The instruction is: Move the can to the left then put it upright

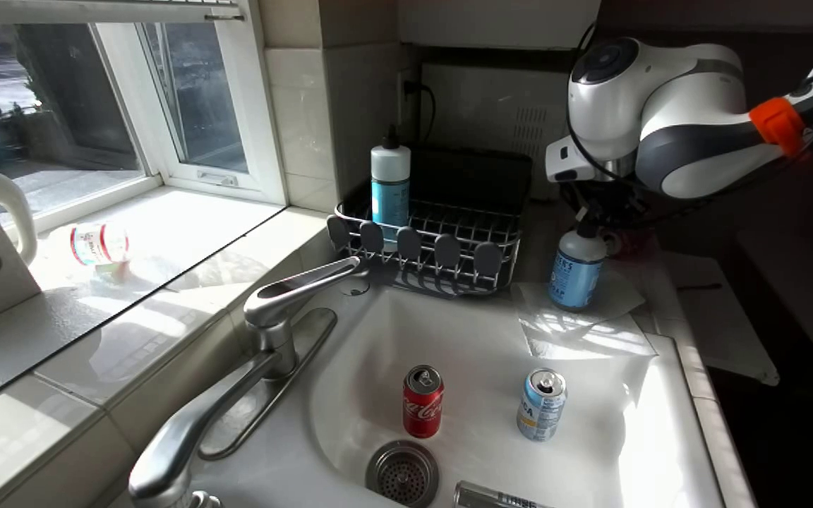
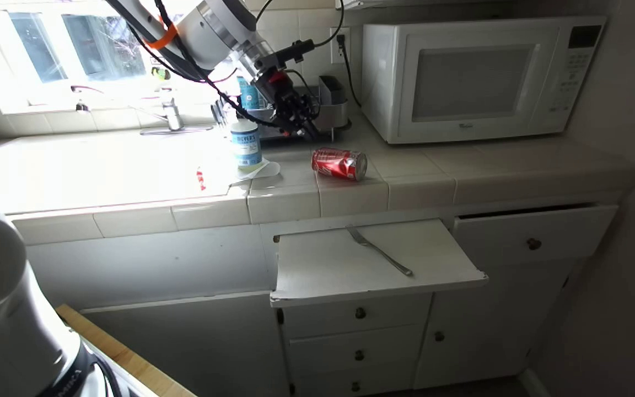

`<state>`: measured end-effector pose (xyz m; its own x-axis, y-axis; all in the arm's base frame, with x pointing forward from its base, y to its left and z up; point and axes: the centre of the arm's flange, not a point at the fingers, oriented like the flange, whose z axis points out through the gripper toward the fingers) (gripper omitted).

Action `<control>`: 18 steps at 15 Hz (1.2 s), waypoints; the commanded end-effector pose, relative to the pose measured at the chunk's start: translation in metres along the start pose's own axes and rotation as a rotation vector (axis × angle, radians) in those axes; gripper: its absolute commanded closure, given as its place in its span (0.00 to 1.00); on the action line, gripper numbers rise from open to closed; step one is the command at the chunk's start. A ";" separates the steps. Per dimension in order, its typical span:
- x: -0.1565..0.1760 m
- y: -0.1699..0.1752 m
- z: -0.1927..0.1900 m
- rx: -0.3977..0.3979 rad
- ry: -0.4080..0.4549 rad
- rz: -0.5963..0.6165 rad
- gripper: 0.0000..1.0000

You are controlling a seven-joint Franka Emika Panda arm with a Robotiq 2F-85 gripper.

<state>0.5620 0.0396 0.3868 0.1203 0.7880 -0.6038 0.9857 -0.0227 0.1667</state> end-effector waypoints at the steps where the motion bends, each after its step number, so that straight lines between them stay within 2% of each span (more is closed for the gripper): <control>1: 0.004 -0.004 0.011 0.011 -0.020 -0.014 0.44; 5: 0.007 -0.008 0.027 0.024 -0.029 -0.043 0.13; 7: 0.008 -0.009 0.037 0.034 -0.035 -0.063 0.01; 17: 0.014 -0.015 0.073 0.078 -0.068 -0.115 0.01; 18: 0.014 -0.015 0.075 0.079 -0.070 -0.117 0.11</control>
<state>0.5586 0.0103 0.3254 0.0344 0.7537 -0.6563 0.9992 -0.0124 0.0381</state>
